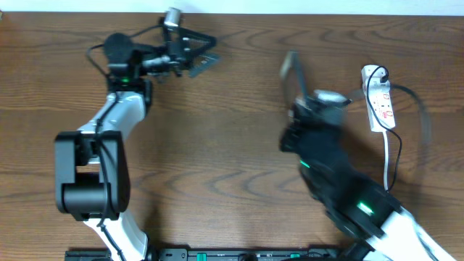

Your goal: Plug charger to phone and switch on socket

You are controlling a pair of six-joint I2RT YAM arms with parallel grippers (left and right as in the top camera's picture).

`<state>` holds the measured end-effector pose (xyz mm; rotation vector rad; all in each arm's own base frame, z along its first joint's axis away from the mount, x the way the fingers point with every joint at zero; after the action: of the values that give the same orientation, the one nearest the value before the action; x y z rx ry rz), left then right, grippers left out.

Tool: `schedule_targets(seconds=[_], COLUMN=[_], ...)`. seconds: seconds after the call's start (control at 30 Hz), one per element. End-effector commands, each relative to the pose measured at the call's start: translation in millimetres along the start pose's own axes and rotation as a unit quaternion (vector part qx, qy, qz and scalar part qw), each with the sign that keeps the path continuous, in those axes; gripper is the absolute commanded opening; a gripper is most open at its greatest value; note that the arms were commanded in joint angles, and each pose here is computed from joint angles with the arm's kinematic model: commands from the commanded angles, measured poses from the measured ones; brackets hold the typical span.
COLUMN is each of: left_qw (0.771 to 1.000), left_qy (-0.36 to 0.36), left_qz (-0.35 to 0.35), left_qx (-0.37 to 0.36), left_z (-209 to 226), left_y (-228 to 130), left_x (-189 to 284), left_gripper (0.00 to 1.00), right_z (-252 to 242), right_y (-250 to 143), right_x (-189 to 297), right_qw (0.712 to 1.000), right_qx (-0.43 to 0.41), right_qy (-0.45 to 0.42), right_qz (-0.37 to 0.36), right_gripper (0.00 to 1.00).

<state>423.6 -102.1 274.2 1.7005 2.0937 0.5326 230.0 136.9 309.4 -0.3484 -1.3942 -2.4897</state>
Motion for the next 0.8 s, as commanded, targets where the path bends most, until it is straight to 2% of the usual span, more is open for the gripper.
schedule_targets(seconds=[0.0,0.17,0.3,0.5,0.6,0.77], left_qw=[1.0,0.997,0.993,0.981,0.974,0.96], left_qy=[0.001,0.012,0.014,0.008,0.006,0.002], left_qz=[0.021,0.0,-0.004,0.001,0.002,0.004], left_qx=[-0.024,-0.07,-0.114,-0.196,-0.226,-0.279], left_z=[-24.3,-61.8,-99.6,-171.1,-204.6,-257.7], left_y=[5.7,10.7,10.6,-2.8,-13.3,-36.6], left_x=[30.1,57.1,60.4,55.4,54.4,53.0], left_gripper=[1.0,1.0,1.0,1.0,1.0,1.0], right_z=[-22.5,-71.4,-92.5,-81.2,-66.0,-35.1], right_y=[40.1,39.7,18.4,-16.3,-35.0,-54.3], right_x=[54.3,102.6,110.7,74.4,46.8,-1.6], right_qw=[0.995,0.989,0.987,0.986,0.985,0.982], right_qx=[-0.083,-0.146,-0.159,-0.155,-0.157,-0.114], right_qy=[0.024,0.014,-0.004,-0.002,0.017,0.074], right_qz=[-0.049,-0.034,0.016,0.055,0.074,0.132], right_gripper=[0.01,0.01,0.01,0.01,0.01,0.01])
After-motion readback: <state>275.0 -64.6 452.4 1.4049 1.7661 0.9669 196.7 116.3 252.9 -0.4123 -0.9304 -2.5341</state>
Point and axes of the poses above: each gripper's point midway between its finger pads, its own x axis back along the fingers, its own z axis along the line the jaws close on, y = z × x, the point moved 6 cm from there along x, back along the fingers, and after that the axes turned 14 degrees about -x, right-handed, at the moved point
